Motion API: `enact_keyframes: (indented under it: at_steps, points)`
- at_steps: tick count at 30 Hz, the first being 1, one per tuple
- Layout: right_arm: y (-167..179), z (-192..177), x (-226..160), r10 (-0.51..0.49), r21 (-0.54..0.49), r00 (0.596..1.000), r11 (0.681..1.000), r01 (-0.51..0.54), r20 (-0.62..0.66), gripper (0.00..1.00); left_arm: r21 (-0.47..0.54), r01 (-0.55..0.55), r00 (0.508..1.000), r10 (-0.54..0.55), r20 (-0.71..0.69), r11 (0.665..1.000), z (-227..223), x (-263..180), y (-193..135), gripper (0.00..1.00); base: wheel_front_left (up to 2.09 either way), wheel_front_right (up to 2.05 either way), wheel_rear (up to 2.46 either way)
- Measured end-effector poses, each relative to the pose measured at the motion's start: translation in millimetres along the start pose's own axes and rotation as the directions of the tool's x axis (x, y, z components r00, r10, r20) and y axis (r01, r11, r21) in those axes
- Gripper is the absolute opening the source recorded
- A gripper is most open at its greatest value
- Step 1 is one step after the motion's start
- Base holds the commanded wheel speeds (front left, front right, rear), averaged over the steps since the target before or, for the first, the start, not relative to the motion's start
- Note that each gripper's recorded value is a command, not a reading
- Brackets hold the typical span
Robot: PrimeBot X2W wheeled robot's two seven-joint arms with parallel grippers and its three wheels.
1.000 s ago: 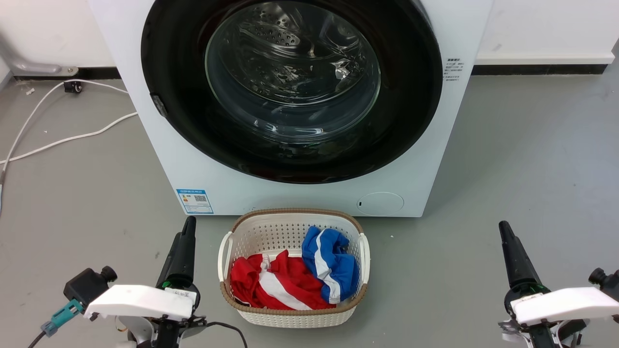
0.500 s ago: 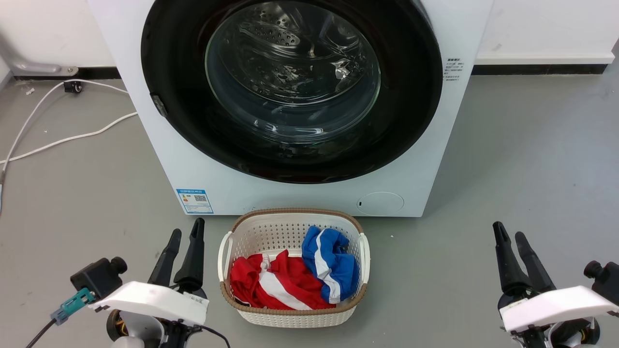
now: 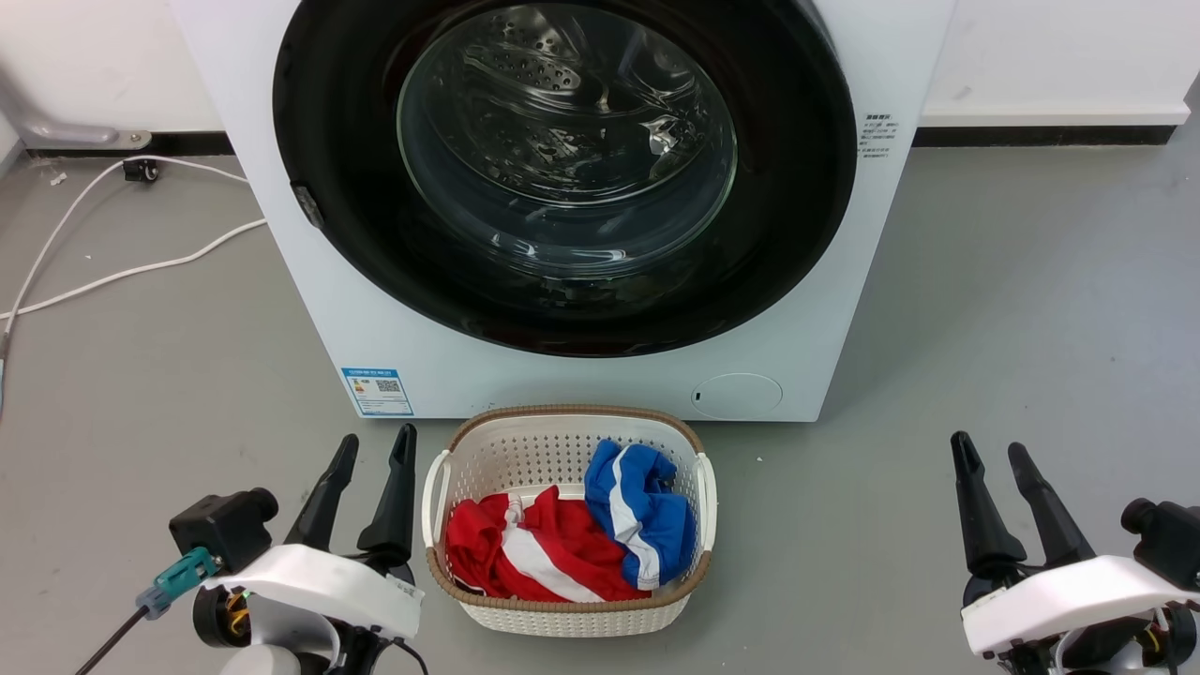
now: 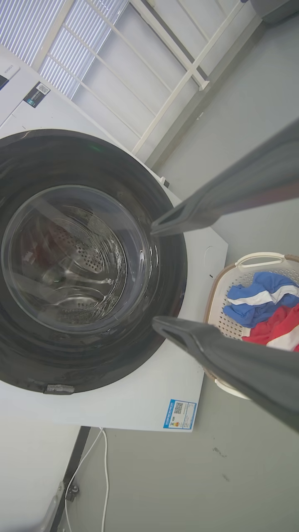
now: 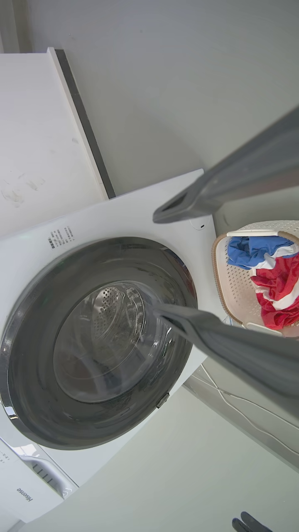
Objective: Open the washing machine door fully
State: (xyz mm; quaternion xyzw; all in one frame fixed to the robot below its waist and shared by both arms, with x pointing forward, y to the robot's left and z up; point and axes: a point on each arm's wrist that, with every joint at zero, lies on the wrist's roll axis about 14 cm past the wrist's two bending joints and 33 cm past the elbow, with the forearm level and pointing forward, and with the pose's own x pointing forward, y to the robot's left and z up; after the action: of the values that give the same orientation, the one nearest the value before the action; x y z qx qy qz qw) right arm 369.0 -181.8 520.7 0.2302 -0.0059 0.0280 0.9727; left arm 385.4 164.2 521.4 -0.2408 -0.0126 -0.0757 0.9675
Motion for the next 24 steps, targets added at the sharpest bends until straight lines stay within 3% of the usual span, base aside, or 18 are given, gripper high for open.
enact_keyframes:
  at_steps: [24]
  points:
    - [2.3, -2.6, -6.0, 0.005, -0.262, 0.999, 0.965, -0.014, -0.037, 1.0, 0.29, 0.042, 0.999, -0.035, -0.028, 0.956, -6.0, -0.1, 2.7, 1.0, 0.0, 0.0, 0.0]
